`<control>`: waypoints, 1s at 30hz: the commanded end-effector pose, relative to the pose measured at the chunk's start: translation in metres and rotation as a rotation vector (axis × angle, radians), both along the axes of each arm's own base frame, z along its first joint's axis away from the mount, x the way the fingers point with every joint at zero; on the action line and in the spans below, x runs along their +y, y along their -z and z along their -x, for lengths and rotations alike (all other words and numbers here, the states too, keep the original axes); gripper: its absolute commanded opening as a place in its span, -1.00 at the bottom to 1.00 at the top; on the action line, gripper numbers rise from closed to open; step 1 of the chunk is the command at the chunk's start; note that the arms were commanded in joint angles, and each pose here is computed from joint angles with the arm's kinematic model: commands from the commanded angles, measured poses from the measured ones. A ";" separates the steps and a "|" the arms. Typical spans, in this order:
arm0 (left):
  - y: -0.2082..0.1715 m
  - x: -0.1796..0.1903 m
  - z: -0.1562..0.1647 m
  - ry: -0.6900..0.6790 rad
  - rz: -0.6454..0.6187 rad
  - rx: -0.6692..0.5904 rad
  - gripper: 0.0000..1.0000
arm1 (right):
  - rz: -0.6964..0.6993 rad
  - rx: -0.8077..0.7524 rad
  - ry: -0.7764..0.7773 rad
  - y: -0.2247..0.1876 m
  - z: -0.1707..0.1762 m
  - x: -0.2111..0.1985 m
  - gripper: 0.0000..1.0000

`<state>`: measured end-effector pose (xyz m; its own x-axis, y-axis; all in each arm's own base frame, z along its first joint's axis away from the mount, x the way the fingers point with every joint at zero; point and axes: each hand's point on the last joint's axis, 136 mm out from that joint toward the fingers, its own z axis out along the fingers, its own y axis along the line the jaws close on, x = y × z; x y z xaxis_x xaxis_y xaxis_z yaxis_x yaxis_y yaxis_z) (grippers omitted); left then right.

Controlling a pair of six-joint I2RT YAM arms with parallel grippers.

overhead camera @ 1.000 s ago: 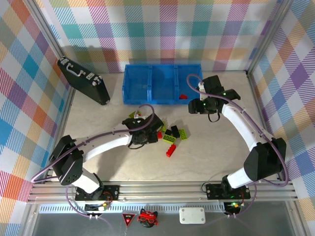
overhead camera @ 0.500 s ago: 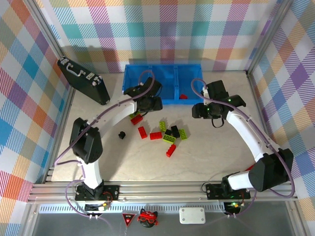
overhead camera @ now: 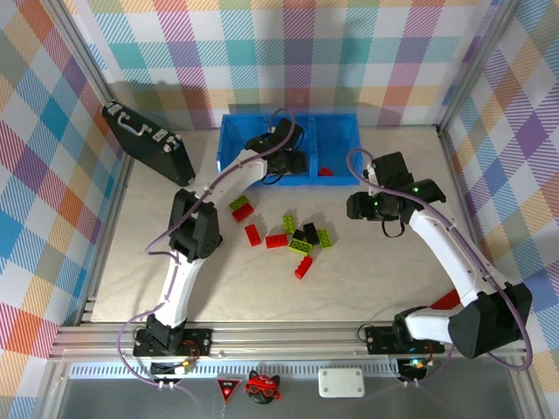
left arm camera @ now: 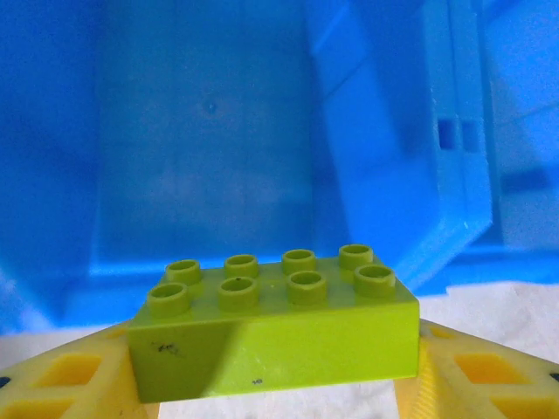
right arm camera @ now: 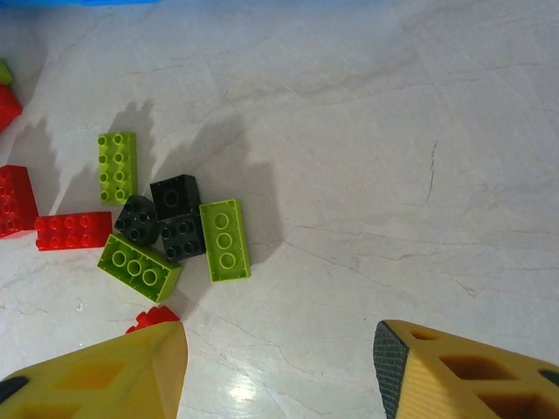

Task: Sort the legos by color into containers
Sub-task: Place the lego in the container.

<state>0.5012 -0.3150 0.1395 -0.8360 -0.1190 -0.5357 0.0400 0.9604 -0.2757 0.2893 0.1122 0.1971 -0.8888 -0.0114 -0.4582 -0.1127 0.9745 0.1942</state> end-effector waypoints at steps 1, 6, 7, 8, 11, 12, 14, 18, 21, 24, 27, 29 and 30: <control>0.002 -0.003 -0.018 0.007 -0.004 -0.046 0.17 | 0.003 0.004 0.021 -0.003 0.007 -0.004 0.21; 0.022 -0.003 -0.027 -0.011 -0.007 -0.037 0.21 | 0.006 0.001 0.020 -0.005 0.009 -0.005 0.21; 0.023 -0.003 -0.028 -0.010 -0.007 -0.037 0.22 | 0.007 0.002 0.020 -0.006 0.009 -0.005 0.21; 0.023 -0.003 -0.028 -0.009 -0.004 -0.038 0.22 | 0.006 -0.002 0.023 -0.007 0.009 -0.006 0.21; 0.019 -0.004 -0.028 -0.004 0.000 -0.047 0.29 | -0.003 0.002 0.023 -0.006 0.009 -0.004 0.21; 0.017 -0.004 -0.028 -0.002 0.002 -0.050 0.32 | -0.007 0.001 0.022 -0.006 0.008 -0.003 0.21; 0.010 -0.005 -0.028 0.003 0.009 -0.061 0.40 | -0.016 -0.001 0.023 -0.008 0.008 -0.002 0.21; -0.002 -0.004 -0.026 0.011 0.020 -0.073 0.49 | -0.035 -0.005 0.023 -0.011 0.007 0.001 0.21; -0.010 -0.004 -0.022 0.016 0.023 -0.078 0.54 | -0.051 -0.002 0.023 -0.010 0.007 0.004 0.20; -0.019 -0.002 -0.018 0.020 0.032 -0.082 0.55 | -0.065 0.006 0.023 -0.008 0.007 0.007 0.20; -0.031 0.001 -0.011 0.029 0.043 -0.093 0.54 | -0.082 0.019 0.020 -0.004 0.006 0.012 0.19; -0.041 0.005 -0.005 0.028 0.053 -0.110 0.53 | -0.096 0.030 0.008 0.000 0.005 0.018 0.16; -0.045 0.007 -0.001 0.027 0.057 -0.117 0.53 | -0.103 0.035 0.005 0.003 0.004 0.022 0.15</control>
<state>0.5052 -0.3148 0.1315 -0.8237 -0.1053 -0.5572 0.0656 0.9583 -0.2781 0.2854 0.1218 0.2006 -0.8945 0.0300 -0.4460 -0.0945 0.9625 0.2544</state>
